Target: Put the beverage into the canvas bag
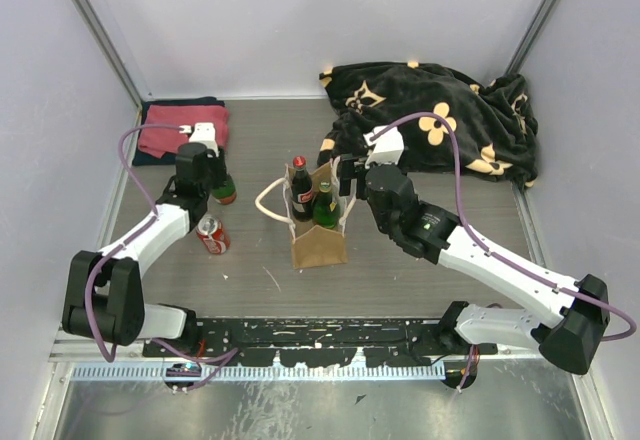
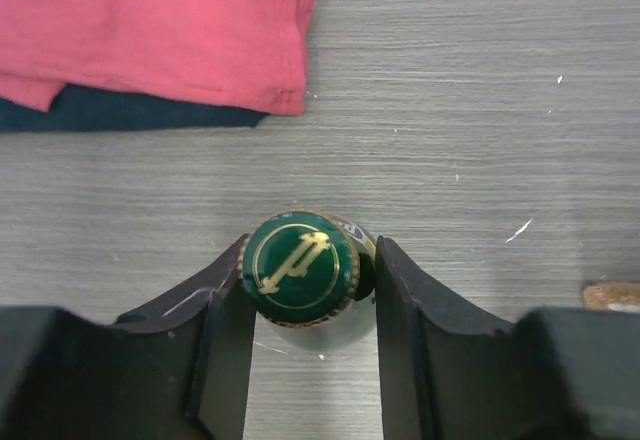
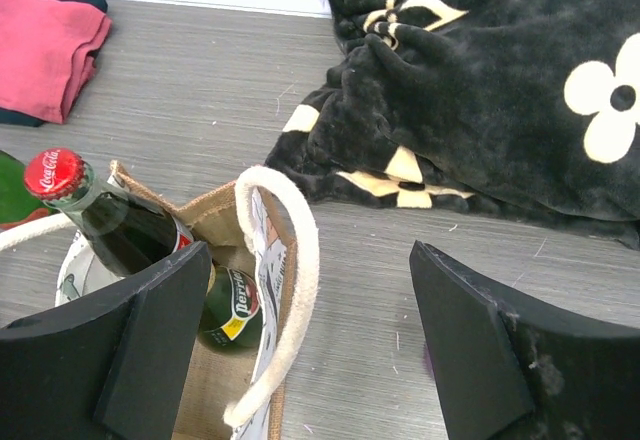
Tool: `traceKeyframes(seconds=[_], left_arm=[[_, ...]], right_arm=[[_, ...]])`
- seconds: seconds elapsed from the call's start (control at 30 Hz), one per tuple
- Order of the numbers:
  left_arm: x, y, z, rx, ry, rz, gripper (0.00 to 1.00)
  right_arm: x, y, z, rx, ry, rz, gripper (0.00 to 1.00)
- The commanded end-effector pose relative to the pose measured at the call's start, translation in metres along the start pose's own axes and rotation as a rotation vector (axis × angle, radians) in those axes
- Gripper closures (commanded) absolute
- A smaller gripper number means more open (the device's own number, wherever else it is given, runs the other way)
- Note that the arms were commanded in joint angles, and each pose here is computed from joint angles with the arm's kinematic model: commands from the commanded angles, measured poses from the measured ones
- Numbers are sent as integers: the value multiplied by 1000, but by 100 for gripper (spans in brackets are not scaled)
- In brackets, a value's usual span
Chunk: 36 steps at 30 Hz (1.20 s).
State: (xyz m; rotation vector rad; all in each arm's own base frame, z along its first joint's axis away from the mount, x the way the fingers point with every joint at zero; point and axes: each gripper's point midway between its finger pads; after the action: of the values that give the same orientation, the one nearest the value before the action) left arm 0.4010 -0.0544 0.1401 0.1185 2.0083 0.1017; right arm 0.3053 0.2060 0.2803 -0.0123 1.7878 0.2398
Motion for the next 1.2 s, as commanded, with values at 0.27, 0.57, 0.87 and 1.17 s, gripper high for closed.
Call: traceKeyframes(seconds=[0.27, 0.57, 0.87, 1.17], left_arm=[[-41, 4, -12, 7, -88, -51, 100], [-124, -7, -80, 160, -213, -61, 100], [-195, -39, -164, 428, -310, -100, 100], [-221, -109, -233, 707, -365, -92, 100]], right_arm=[[-12, -4, -4, -4, -43, 68, 14], [-19, -7, -9, -8, -57, 87, 9], [-15, -16, -15, 15, -46, 85, 0], [-13, -20, -19, 24, -42, 92, 0]])
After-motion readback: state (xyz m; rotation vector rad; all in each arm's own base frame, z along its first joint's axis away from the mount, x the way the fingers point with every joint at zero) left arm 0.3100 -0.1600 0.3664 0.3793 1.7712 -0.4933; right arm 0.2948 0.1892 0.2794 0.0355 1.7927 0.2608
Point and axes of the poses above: each gripper's point midway between its finger pads, its own z axis out along the fingers, its own y axis along the line the jaws close on, x = y × z, and after that the axes turned 6 degrees about z, right-handed
